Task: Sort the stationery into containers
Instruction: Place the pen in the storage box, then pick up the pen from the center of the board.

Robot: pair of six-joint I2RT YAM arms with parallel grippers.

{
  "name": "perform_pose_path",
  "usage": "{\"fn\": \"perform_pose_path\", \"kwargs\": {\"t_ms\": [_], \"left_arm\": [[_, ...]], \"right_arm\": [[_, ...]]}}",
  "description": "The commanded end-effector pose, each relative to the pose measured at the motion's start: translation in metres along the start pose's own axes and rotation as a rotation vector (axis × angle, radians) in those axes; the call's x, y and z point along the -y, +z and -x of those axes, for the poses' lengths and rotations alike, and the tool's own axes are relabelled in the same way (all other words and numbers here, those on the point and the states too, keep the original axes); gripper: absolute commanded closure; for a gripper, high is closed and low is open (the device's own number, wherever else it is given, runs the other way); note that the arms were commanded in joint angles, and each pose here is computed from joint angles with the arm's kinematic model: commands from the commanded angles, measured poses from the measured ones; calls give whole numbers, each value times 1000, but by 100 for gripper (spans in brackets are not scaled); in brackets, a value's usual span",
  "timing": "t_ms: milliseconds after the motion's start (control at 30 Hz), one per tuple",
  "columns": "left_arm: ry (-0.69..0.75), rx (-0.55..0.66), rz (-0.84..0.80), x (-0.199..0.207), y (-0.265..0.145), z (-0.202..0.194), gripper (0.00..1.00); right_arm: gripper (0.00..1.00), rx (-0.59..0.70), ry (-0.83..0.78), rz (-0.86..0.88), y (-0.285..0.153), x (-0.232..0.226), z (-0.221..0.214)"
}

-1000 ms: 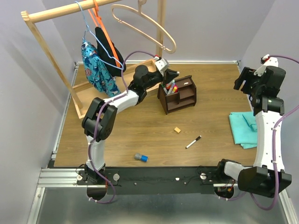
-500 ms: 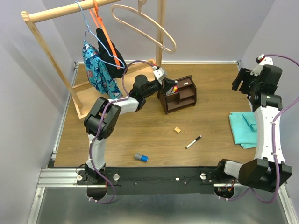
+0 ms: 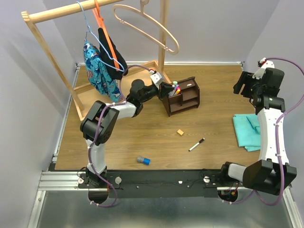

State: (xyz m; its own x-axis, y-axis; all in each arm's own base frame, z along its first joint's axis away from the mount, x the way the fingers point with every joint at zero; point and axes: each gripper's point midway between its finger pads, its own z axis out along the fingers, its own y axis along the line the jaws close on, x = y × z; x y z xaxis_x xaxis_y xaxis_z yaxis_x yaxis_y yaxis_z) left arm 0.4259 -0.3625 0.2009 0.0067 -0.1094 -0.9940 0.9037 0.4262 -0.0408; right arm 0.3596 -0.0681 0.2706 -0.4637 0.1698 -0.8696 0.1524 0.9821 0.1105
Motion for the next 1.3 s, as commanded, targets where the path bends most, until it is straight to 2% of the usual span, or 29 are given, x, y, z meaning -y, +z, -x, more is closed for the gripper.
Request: {"fn": "perform_pose_path", "kwargs": {"t_ms": [0,100,133,267,367,467,567,600,633,767,800,833,900,933,1100,1133,1267], "left_arm": [[95,1,-5,0,-9,21,65],[129,-70,12,-4,-10,15,58],[150,-109,18,-6,-12,9,53],[188,-124,50,-10,-18,14,50],[206,-91,30,0,-19,45,50],[235,-92,-36,27,-18,74,50],[224,-200,-118,75,-17,72,50],[227,-234,-144,88,-18,68,50],[183,-324,-201,120,-24,52,50],[65,-503,-299,185,-35,28,50],[43,-539,-304,194,-37,21,50],[-24,-637,-289,201,-43,-3,51],[-45,-706,-264,213,-34,-8,53],[-91,-809,-234,215,-37,-34,53],[14,-853,-225,236,-13,-56,53],[15,-887,-202,236,-9,-73,52],[96,-922,-207,251,4,-100,51]], "right_arm": [[21,26,30,32,-3,-6,-2],[21,31,35,39,-5,-7,-3],[21,37,35,39,-7,-7,-2],[21,40,41,52,-11,-10,-3],[21,54,49,59,-15,-13,-1],[21,63,69,57,-17,-13,-3],[21,80,121,9,-21,-7,-7],[21,89,141,-19,-25,-3,-7],[20,92,161,-48,-27,1,-9],[20,104,231,-207,-36,26,-14],[20,102,240,-225,-39,28,-14],[18,109,248,-234,-42,29,-12],[17,106,305,-263,-46,32,-12],[16,117,323,-262,-49,31,-7],[16,129,403,-240,-51,24,4],[16,131,409,-236,-50,23,5],[17,130,423,-201,-51,16,6]]}}
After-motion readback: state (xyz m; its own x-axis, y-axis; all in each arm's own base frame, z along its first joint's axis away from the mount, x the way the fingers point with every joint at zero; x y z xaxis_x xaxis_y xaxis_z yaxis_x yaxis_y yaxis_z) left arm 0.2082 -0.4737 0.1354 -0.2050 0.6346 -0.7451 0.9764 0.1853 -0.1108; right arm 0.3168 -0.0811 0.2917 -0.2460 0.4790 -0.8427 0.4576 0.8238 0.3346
